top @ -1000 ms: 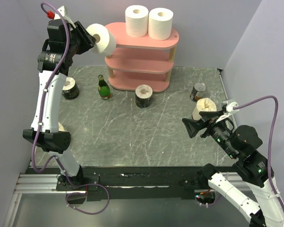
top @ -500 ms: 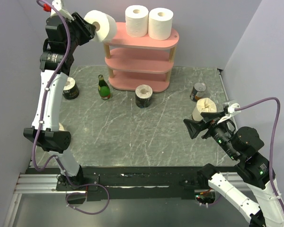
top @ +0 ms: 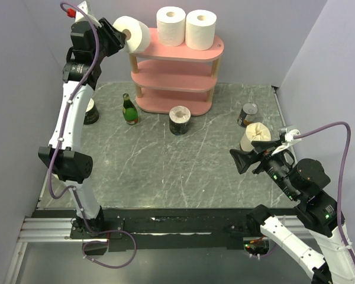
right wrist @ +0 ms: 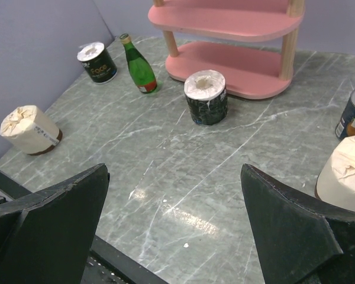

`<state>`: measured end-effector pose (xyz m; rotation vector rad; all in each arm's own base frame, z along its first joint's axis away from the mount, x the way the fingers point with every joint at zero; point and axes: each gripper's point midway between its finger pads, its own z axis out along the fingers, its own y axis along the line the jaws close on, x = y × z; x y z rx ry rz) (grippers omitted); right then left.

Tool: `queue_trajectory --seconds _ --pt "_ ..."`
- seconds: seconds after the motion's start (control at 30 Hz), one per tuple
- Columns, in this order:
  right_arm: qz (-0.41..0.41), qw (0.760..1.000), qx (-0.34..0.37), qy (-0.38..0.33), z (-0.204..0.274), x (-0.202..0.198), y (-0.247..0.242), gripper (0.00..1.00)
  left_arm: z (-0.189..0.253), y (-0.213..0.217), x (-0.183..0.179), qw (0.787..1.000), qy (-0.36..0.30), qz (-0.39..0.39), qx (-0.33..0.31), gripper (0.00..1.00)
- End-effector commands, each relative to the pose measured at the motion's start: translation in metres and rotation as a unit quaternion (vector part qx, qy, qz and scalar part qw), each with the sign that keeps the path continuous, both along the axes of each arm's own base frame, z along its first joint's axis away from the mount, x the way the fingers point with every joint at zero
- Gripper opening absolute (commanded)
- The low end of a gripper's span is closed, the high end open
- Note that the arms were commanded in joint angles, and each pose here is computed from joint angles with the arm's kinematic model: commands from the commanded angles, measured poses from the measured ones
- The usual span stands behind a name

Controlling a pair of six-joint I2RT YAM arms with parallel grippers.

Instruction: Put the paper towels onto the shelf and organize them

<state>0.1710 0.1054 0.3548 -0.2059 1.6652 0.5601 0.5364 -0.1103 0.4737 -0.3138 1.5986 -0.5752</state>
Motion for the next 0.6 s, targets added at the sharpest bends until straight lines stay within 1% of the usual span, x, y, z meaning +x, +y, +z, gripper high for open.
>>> queue_trajectory --seconds 0.0,0.13,0.27,0.37,0.57 --pt "-0.007 1.0 0.014 -0.024 0.022 -0.002 -0.005 1.0 0.061 -0.001 -0.005 0.995 -0.095 -0.004 -0.033 0.43" --pt "-0.011 0.999 0.015 -0.027 0.023 -0.002 -0.006 1.0 0.063 -0.005 0.001 0.994 -0.101 -0.012 -0.036 0.44" --pt "-0.011 1.0 0.012 -0.024 0.02 0.0 -0.005 1.0 0.061 -0.007 0.006 0.994 -0.102 -0.015 -0.036 0.5" --pt "-0.013 1.0 0.011 -0.025 0.021 0.001 -0.006 1.0 0.061 -0.008 0.008 0.993 -0.107 -0.018 -0.036 0.51" --pt "-0.015 0.999 0.009 -0.029 0.022 0.001 -0.006 1.0 0.065 -0.011 0.01 0.992 -0.118 -0.026 -0.037 0.63"
